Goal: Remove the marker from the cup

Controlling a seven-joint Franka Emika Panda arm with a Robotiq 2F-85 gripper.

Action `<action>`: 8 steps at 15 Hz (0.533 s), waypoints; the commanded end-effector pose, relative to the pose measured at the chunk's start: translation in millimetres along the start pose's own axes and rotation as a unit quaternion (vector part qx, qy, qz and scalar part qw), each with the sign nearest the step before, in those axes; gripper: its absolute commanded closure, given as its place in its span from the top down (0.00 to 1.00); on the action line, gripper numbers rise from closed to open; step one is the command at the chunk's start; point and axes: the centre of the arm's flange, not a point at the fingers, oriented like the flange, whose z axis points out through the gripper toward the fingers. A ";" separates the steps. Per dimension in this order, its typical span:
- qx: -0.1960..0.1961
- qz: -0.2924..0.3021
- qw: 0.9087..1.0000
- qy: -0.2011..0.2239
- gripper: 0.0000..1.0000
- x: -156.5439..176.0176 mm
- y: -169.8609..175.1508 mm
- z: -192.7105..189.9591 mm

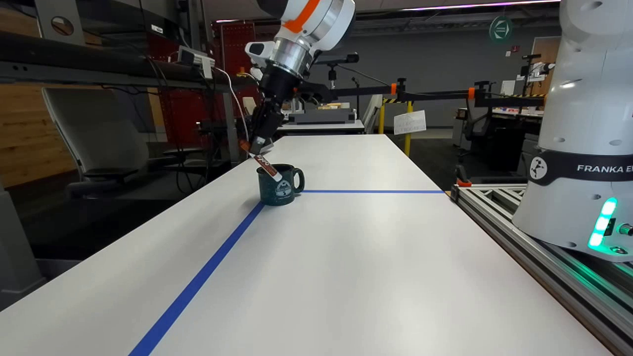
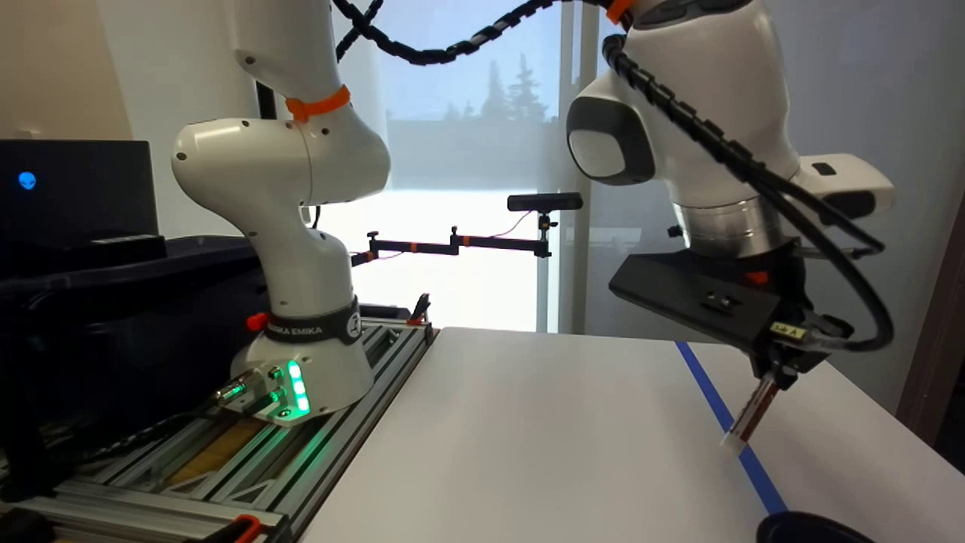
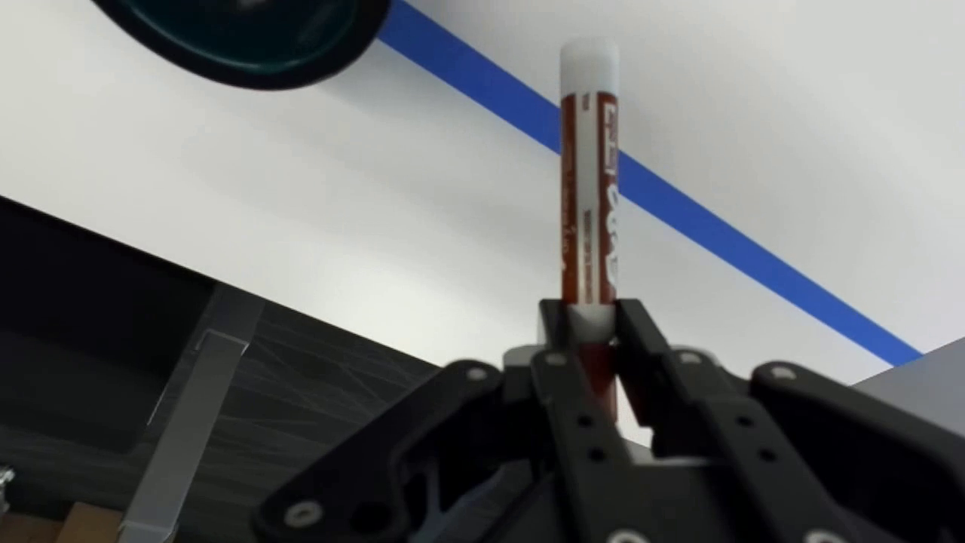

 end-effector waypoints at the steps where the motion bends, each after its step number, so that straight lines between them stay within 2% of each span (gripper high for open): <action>1: 0.007 -0.018 1.000 -0.025 0.05 -17.0 -9.7 27.3; 8: 0.024 -0.057 0.996 -0.059 0.05 -68.4 -17.9 83.4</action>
